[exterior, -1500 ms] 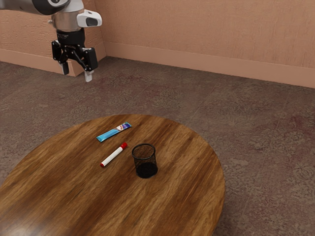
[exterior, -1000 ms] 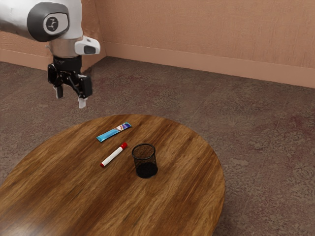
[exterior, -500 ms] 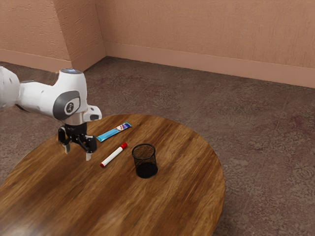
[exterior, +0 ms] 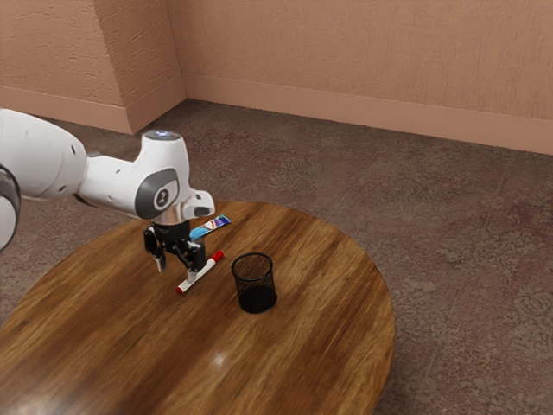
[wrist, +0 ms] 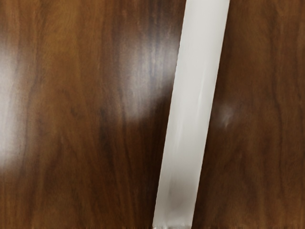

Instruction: Put the marker into the pen holder.

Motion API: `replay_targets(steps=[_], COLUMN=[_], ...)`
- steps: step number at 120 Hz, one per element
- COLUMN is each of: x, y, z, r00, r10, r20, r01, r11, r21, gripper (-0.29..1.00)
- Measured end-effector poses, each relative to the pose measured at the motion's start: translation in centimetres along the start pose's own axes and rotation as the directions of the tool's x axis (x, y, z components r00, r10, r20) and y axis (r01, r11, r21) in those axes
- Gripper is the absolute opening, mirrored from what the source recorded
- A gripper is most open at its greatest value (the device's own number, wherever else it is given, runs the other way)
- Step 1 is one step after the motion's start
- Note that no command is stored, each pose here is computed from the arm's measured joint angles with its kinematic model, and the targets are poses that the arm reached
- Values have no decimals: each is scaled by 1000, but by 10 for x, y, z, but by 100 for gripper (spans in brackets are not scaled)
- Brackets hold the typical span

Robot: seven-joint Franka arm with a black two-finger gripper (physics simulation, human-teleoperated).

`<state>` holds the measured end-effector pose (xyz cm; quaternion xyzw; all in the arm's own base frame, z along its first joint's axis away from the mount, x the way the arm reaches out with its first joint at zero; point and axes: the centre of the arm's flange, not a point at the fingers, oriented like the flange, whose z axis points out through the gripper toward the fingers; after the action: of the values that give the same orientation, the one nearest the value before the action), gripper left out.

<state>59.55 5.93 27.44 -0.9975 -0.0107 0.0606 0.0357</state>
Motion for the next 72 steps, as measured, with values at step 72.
replay_targets(steps=[72], x=[-8], y=[10], z=[10], r00=[989], r10=[137], r20=[-62], r01=[-140], r11=[989], r21=[-44], gripper=[36])
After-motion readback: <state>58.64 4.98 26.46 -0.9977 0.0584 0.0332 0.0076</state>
